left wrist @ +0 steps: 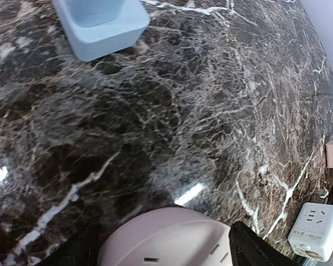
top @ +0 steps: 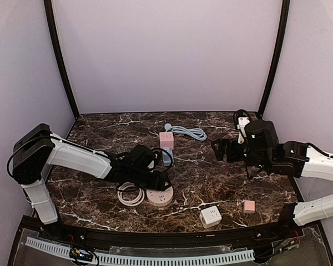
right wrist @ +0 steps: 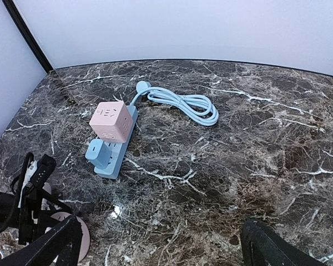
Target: Insert the plug
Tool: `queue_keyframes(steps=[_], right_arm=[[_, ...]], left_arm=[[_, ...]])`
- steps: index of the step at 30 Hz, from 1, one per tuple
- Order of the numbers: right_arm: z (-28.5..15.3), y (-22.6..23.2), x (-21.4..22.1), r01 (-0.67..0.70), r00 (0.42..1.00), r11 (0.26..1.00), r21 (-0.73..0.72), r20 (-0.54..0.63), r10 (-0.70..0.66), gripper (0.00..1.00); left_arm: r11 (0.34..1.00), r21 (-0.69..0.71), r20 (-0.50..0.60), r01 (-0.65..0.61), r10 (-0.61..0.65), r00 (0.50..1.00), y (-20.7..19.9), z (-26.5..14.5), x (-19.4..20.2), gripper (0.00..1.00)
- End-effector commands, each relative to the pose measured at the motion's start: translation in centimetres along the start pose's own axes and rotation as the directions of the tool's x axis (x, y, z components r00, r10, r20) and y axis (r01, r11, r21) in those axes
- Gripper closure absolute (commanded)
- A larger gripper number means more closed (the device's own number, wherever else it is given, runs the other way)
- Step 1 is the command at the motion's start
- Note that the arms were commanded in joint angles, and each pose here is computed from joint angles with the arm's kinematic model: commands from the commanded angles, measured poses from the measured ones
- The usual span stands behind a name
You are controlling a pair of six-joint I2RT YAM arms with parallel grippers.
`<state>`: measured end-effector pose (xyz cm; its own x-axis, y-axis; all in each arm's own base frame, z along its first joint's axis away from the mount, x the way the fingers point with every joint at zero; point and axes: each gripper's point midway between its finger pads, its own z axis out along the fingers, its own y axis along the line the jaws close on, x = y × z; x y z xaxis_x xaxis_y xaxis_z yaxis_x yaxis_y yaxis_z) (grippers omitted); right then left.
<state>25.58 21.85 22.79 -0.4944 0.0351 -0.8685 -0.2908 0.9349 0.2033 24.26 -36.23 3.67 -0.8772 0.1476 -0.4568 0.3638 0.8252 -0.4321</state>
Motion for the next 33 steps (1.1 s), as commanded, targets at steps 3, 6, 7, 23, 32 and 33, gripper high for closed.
queue_keyframes(steps=[3,6,7,23,32,33], right_arm=[[-0.7,-1.4,0.4,-0.018,1.0,0.999,0.036,0.01,0.018,0.02],[-0.8,-1.5,0.4,-0.015,1.0,0.999,0.038,0.007,0.015,0.01],[-0.8,-1.5,0.4,-0.013,1.0,0.999,0.038,0.007,0.013,0.01],[-0.2,-1.0,0.5,-0.004,1.0,0.999,0.032,-0.001,0.004,0.01],[-0.1,-0.7,0.8,-0.012,1.0,1.0,0.014,-0.014,0.012,0.01],[-0.1,-0.7,0.8,-0.015,1.0,1.0,0.013,-0.012,0.015,0.01]], left_arm=[[0.998,0.049,-0.046,-0.044,0.046,0.998,-2.5,1.1,0.6,0.2],[0.997,0.0,-0.02,-0.078,0.078,0.997,-1.9,0.2,0.1,0.2],[0.995,-0.024,-0.026,-0.094,0.093,0.995,-1.6,-0.7,0.1,0.19],[0.96,-0.261,-0.09,-0.098,0.077,0.993,5.4,-8.9,4.7,0.25],[0.961,-0.243,-0.18,-0.131,0.088,0.98,6.3,-7.5,7.3,0.39],[0.961,-0.242,-0.184,-0.135,0.092,0.979,6.2,-7.3,7.3,0.4]])
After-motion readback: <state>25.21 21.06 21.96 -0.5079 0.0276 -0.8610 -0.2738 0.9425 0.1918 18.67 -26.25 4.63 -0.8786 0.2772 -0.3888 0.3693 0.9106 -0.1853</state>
